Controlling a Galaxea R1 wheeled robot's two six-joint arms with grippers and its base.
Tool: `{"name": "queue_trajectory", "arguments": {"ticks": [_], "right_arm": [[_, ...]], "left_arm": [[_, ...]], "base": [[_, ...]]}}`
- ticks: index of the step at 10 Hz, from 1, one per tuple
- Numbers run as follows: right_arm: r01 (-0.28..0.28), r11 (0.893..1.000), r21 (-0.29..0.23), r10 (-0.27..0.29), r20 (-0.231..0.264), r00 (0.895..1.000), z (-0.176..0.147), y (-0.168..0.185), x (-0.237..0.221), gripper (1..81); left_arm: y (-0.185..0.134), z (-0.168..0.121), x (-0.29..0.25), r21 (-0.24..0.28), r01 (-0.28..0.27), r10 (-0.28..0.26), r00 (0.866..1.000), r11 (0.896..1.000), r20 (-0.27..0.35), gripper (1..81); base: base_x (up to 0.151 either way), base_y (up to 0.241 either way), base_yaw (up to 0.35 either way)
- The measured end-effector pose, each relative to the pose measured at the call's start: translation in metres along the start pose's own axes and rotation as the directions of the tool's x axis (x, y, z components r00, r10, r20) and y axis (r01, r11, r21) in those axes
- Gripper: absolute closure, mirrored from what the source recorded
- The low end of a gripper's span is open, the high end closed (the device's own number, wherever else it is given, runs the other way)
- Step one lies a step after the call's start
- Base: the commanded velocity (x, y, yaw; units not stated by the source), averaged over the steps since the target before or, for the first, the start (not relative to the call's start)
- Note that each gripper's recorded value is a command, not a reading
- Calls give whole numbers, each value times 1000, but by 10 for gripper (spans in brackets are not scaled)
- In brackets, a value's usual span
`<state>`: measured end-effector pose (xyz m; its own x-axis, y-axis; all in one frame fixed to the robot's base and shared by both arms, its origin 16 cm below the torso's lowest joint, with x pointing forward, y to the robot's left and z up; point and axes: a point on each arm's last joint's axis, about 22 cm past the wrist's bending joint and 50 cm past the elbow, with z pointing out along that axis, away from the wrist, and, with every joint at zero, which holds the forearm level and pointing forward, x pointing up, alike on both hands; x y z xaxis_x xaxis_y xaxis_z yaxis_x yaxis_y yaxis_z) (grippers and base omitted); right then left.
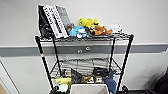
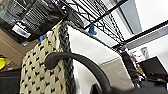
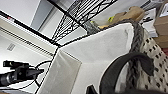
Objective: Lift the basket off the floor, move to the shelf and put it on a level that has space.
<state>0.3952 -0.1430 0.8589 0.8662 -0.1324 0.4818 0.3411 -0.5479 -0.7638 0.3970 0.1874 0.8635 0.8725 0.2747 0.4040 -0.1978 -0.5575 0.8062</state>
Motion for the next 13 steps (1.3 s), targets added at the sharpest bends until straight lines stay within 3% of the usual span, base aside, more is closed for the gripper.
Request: {"name": "queue_trajectory", "arguments": {"ticks": [2,8,13], "right_arm": [[-4,1000,0,4,-7,1000,-2,-1,3,811],[-4,1000,14,4,-8,1000,-7,-10,6,811],[23,999,26,-21,-46,999,-18,-27,45,811]], "left_arm": [[4,-1,1,-6,-4,4,1000,1000,-1,811],[18,-7,6,-26,-13,13,1000,1000,-2,811],[45,-12,42,-55,-38,36,999,998,-37,811]], "base": [[107,-31,0],[0,0,0],[0,0,0]]}}
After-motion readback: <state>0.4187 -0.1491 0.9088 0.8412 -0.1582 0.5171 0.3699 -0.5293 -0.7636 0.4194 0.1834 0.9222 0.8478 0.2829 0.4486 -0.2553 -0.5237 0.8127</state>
